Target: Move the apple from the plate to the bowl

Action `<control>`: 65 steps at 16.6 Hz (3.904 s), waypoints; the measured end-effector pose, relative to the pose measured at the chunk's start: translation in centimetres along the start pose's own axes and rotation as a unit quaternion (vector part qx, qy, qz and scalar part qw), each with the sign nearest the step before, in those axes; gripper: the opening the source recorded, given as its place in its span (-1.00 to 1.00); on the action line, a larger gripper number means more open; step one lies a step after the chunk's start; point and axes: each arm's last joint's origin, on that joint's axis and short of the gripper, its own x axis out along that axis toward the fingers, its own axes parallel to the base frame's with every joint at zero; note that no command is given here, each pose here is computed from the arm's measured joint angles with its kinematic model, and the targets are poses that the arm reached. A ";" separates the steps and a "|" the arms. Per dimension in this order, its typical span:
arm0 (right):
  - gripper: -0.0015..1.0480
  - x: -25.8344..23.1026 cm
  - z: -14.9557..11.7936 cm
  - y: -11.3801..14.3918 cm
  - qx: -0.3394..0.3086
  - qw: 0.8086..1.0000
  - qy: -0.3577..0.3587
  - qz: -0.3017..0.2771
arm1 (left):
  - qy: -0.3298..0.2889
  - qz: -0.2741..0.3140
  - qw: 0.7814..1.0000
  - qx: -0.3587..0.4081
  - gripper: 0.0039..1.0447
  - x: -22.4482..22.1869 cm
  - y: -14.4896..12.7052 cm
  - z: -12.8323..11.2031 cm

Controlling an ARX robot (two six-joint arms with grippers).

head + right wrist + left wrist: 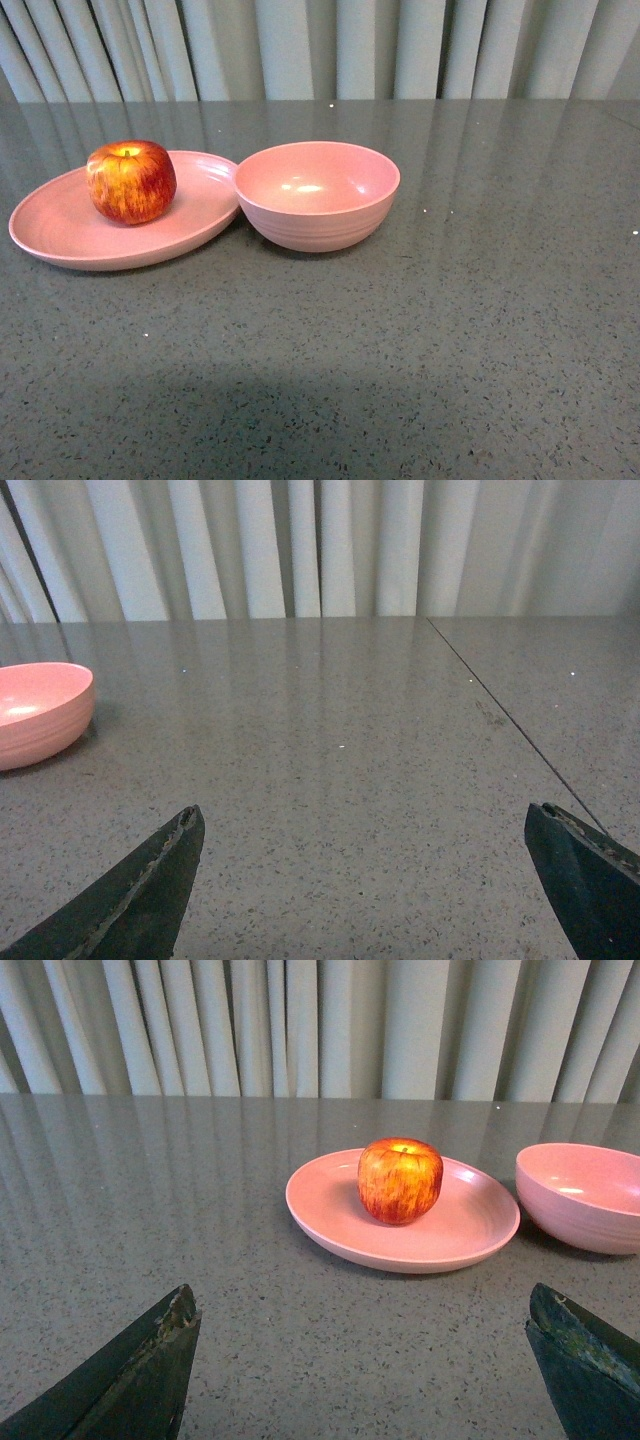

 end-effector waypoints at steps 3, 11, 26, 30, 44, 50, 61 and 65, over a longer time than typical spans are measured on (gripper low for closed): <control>0.87 0.0 0.0 0.0 0.000 1.000 0.000 0.000 | 0.000 0.000 1.000 0.000 0.88 0.0 0.0 0.0; 0.87 0.0 0.0 0.0 0.000 1.000 0.000 0.000 | 0.000 0.000 1.000 0.000 0.88 0.0 0.0 0.0; 0.87 0.0 0.0 0.0 0.000 1.000 0.000 0.000 | 0.057 -0.032 0.998 -0.010 0.88 6.2 -1.1 9.0; 0.87 0.0 0.0 0.0 0.000 1.000 0.000 0.000 | 0.114 -0.102 0.988 0.018 0.88 13.4 -2.5 10.5; 0.87 0.0 0.0 0.0 0.000 1.000 0.000 0.000 | 0.297 -0.109 0.948 0.026 0.88 26.4 -5.1 6.8; 0.87 0.0 0.0 0.0 0.000 1.000 0.000 0.000 | 0.326 -0.076 0.942 0.031 0.88 27.6 -4.3 4.7; 0.87 0.0 0.0 0.0 0.000 1.000 0.000 0.000 | 0.335 -0.076 0.939 0.029 0.33 27.9 -4.2 3.8; 0.87 0.0 0.0 0.0 0.000 1.000 0.000 0.000 | 0.333 -0.072 0.940 0.032 0.30 27.9 -3.9 4.0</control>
